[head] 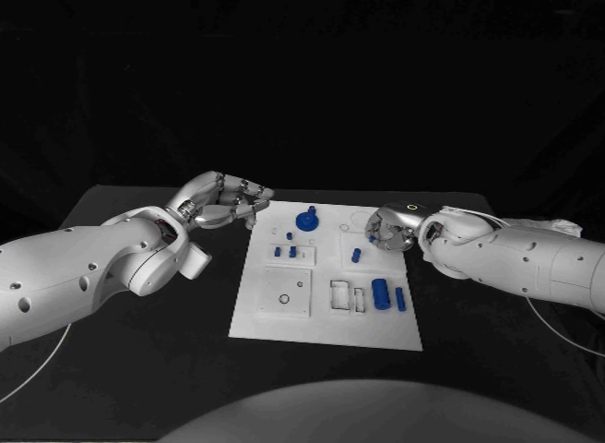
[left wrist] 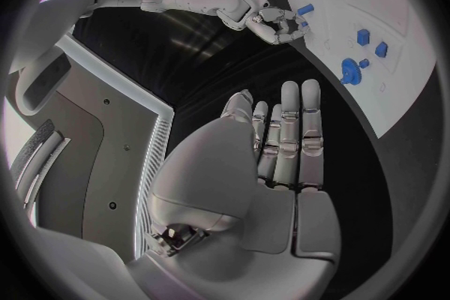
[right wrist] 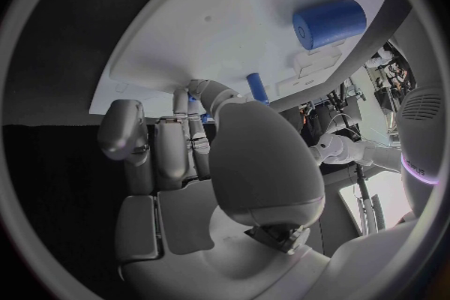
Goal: Assemble the parts on the task board
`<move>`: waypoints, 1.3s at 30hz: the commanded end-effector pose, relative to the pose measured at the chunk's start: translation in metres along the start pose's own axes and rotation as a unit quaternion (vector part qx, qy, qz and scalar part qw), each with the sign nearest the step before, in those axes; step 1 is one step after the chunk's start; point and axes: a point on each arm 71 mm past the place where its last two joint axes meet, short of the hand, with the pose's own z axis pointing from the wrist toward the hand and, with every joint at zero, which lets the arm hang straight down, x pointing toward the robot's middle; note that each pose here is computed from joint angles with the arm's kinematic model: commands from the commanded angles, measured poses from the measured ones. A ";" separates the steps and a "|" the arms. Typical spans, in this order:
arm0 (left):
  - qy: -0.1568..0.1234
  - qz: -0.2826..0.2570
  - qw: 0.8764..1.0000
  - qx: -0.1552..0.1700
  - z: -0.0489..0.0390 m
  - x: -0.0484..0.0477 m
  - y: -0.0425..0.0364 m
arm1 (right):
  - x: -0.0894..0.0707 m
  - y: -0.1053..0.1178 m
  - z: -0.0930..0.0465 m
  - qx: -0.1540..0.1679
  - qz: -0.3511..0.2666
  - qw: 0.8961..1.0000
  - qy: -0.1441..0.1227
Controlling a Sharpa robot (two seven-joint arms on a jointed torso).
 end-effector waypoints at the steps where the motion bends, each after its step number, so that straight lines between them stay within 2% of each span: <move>1: 0.010 -0.003 1.000 0.000 0.0006 0.0018 -0.0001 | 0.000 0.000 -0.002 -0.005 0.004 1.000 -0.012; 10: 0.014 0.000 1.000 -0.008 0.0003 0.0006 0.0023 | -0.005 0.000 -0.008 -0.005 0.008 1.000 -0.022; 17: 0.018 0.002 1.000 -0.013 0.0022 0.0009 0.0041 | -0.022 0.000 -0.013 -0.005 0.009 0.999 -0.035; 25: 0.028 0.001 0.999 -0.022 0.0044 0.0036 0.0057 | -0.037 0.006 -0.016 -0.009 0.015 0.999 -0.037; 30: 0.028 0.003 0.999 -0.028 0.0044 0.0027 0.0076 | -0.043 0.023 -0.019 -0.029 0.023 0.999 -0.037; 39: 0.016 0.007 0.999 -0.030 0.0047 0.0000 0.0111 | -0.056 0.084 -0.016 -0.104 0.016 0.994 -0.024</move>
